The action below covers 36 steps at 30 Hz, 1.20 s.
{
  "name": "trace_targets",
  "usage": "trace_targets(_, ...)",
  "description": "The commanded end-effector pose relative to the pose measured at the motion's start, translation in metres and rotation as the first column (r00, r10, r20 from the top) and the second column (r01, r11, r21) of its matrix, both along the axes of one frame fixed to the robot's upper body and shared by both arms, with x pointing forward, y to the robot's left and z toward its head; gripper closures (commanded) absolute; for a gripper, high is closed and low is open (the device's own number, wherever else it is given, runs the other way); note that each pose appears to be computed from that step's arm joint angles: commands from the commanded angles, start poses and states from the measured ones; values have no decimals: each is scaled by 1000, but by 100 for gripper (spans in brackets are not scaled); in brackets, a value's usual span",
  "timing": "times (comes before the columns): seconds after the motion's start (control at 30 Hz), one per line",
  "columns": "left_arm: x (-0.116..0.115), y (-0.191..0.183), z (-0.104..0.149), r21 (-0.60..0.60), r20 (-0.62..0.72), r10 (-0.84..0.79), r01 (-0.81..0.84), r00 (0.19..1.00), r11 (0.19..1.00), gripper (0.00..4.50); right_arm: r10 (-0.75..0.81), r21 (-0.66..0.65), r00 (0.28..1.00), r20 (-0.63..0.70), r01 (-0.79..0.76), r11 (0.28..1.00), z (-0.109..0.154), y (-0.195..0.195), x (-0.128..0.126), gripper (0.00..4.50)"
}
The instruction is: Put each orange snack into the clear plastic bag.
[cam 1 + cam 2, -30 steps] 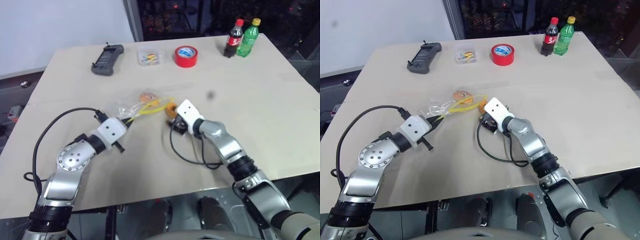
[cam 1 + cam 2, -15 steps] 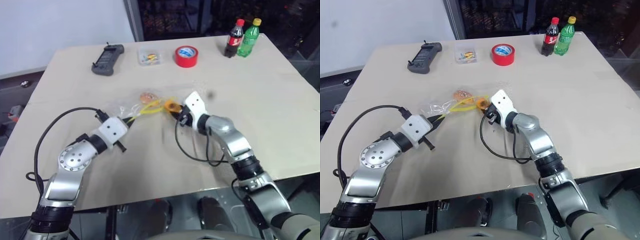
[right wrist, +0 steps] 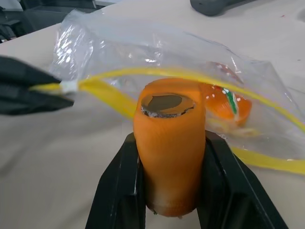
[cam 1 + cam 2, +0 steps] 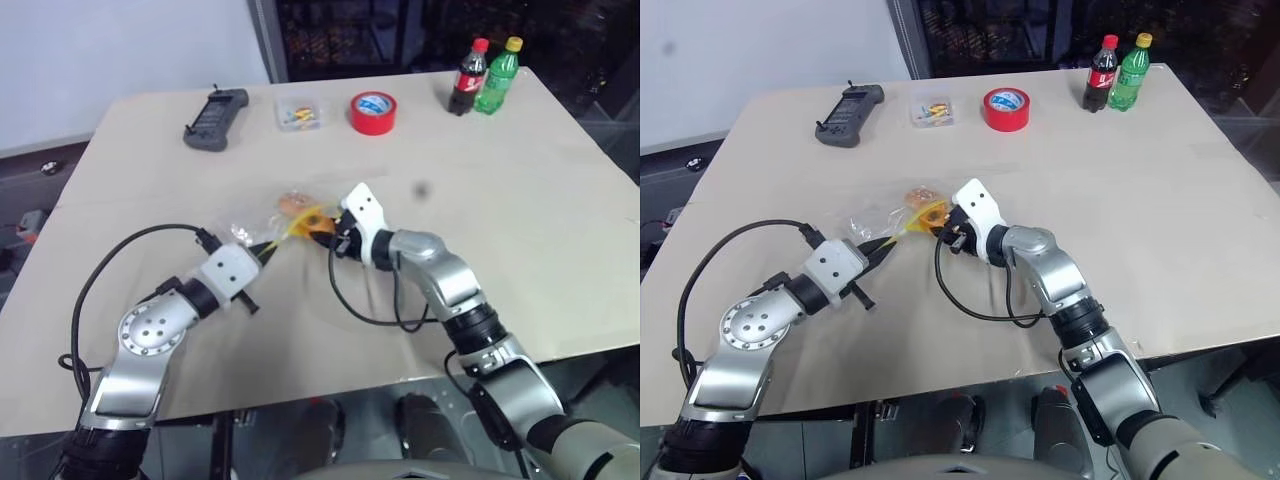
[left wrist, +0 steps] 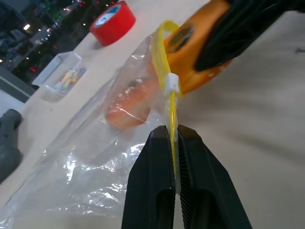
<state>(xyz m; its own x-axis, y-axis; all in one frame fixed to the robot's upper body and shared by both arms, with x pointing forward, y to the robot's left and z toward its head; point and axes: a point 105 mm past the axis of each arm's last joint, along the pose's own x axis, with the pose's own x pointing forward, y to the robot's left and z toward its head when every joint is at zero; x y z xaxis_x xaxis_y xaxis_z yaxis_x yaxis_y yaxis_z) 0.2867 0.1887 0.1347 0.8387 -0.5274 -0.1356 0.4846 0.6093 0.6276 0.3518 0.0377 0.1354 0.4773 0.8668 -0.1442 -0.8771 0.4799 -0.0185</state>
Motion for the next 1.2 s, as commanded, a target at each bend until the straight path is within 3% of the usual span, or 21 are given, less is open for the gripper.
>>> trace_targets(0.03,-7,-7,8,21,32,-49,48,998,999,450,36,85,999,20,-37,996,22,9,1,322)
trace_targets(0.3,-10,-10,-1,70,7,-82,82,997,994,450,149,269,969,-199,-92,959,24,31,0,322)
trace_targets(0.47,-11,-9,1,72,14,-75,74,997,995,450,190,238,968,-166,-147,960,21,48,-5,322)
trace_targets(0.63,-11,-8,2,47,19,-59,58,998,997,450,215,89,977,6,-214,973,5,64,-7,322)
trace_targets(0.83,-9,-2,7,-2,16,-17,17,1000,1000,450,188,127,981,39,-191,973,11,48,-2,49)
trace_targets(1.03,-1,9,19,-155,-3,48,-48,999,987,450,187,166,974,125,-206,964,38,-4,-16,49)
trace_targets(1.2,5,17,27,-214,-22,49,-52,999,975,450,203,65,951,233,-224,973,46,-28,-31,49)
